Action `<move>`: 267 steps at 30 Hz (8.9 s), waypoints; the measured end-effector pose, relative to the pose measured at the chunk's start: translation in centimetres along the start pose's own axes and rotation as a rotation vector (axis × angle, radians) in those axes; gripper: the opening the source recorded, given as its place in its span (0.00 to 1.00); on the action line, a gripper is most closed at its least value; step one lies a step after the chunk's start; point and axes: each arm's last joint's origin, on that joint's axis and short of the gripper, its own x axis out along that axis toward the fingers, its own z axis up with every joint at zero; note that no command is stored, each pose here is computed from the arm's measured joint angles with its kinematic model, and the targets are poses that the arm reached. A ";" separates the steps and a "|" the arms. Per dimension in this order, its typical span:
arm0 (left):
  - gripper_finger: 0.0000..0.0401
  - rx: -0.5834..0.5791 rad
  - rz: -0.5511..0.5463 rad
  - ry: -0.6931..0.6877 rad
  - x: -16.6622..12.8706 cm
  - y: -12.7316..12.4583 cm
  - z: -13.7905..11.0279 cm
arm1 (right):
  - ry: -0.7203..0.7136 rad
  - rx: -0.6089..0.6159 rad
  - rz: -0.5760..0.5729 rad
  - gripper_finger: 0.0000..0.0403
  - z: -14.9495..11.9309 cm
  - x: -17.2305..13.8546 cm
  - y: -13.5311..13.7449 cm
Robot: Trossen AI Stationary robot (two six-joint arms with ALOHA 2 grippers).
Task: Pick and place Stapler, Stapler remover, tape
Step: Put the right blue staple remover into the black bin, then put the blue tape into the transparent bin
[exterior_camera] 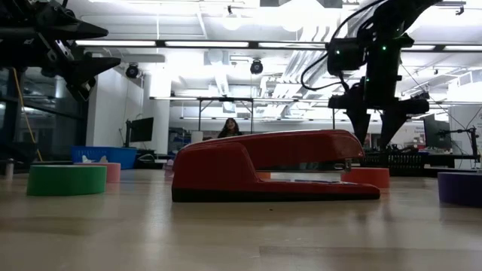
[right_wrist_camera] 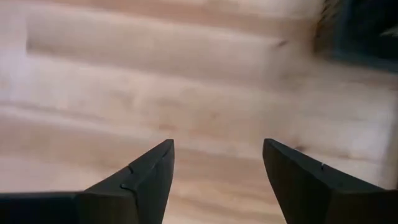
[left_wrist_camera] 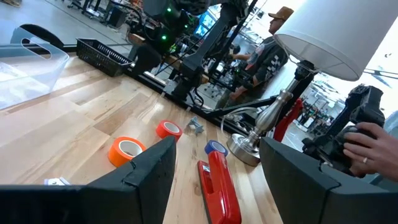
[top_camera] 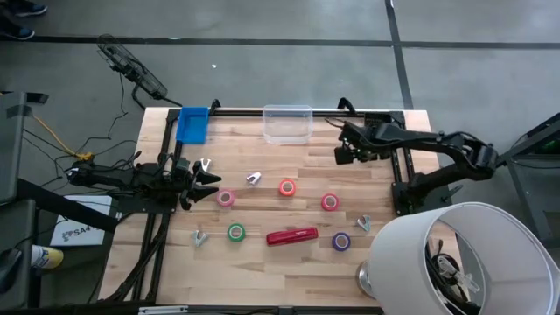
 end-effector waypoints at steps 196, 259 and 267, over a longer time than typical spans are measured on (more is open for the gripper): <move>0.57 0.000 0.000 0.000 0.0 0.0 0.0 | -0.394 0.308 -0.102 0.27 2.3 0.6 -2.4; 0.57 0.000 0.000 0.000 0.0 0.0 0.0 | -0.322 0.347 -0.222 0.63 4.8 2.7 -5.1; 0.57 0.000 0.000 0.000 0.0 0.0 0.0 | -0.324 0.294 -0.197 0.63 4.7 2.6 -4.7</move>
